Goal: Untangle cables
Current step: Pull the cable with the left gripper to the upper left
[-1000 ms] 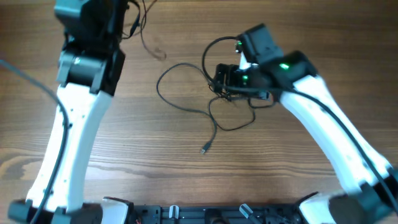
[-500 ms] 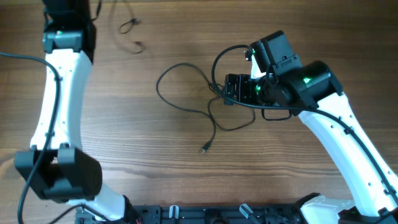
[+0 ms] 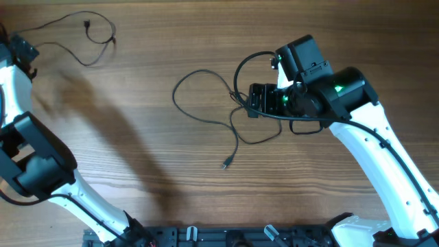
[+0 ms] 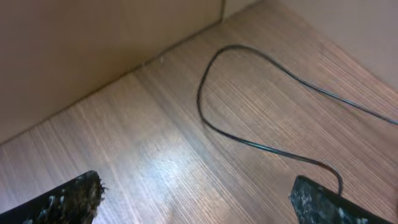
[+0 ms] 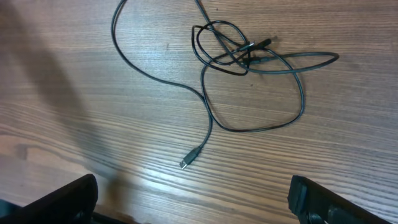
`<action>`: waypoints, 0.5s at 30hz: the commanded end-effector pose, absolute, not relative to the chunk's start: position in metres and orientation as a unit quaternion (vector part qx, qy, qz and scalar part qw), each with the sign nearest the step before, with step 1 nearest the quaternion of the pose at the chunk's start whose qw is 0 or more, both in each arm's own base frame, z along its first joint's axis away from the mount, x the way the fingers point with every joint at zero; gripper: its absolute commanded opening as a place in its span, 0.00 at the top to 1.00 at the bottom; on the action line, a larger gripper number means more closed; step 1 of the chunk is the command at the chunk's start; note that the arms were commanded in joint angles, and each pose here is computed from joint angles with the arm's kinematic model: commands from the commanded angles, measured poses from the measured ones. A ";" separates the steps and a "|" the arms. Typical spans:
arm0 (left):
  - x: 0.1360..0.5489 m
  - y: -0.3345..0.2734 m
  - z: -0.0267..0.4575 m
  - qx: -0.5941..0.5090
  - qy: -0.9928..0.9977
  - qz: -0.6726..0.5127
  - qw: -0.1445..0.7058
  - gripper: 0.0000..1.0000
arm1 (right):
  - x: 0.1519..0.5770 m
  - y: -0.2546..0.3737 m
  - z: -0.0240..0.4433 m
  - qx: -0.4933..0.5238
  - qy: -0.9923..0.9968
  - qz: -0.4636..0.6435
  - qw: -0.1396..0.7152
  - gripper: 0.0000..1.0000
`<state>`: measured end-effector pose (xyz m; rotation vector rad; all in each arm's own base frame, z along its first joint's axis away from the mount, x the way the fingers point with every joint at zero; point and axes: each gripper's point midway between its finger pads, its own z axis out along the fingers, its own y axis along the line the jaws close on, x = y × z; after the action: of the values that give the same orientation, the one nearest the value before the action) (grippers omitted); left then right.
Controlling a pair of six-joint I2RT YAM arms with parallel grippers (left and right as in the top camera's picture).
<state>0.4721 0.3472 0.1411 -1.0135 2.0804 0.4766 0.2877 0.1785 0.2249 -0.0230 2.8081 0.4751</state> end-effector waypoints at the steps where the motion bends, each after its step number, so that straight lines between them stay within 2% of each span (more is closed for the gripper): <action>1: 0.493 0.307 0.135 -0.350 0.851 0.106 0.378 0.00 | 0.290 0.179 0.220 -0.015 0.977 0.160 0.142 0.00; 3: 0.506 0.277 0.129 -0.322 0.868 0.051 0.375 0.01 | 0.290 0.179 0.219 -0.015 0.977 0.161 0.139 0.00; 6: 0.520 0.237 0.125 -0.289 0.884 0.004 0.367 0.25 | 0.287 0.184 0.220 -0.020 0.976 0.174 0.132 0.00; 7: 0.522 0.216 0.119 -0.285 0.892 -0.007 0.351 0.27 | 0.287 0.184 0.220 -0.021 0.976 0.174 0.133 0.00; 9: 0.523 0.192 0.110 -0.304 0.893 -0.027 0.329 0.27 | 0.287 0.184 0.220 -0.021 0.976 0.174 0.132 0.00; 12: 0.515 0.165 0.084 -0.371 0.886 -0.039 0.276 0.19 | 0.286 0.184 0.219 -0.021 0.976 0.173 0.130 0.00; 13: 0.512 0.159 0.075 -0.388 0.884 -0.037 0.260 0.16 | 0.285 0.183 0.219 -0.020 0.976 0.172 0.129 0.00; 14: 0.511 0.154 0.063 -0.393 0.886 -0.032 0.246 0.06 | 0.284 0.183 0.219 -0.020 0.977 0.171 0.126 0.00; 15: 0.511 0.151 0.054 -0.394 0.887 -0.029 0.238 0.05 | 0.283 0.182 0.218 -0.020 0.977 0.170 0.124 0.00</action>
<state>0.5148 0.1547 0.0884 -0.9086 2.4207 -0.0986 0.2846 0.1812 0.2229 -0.0377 2.8262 0.4958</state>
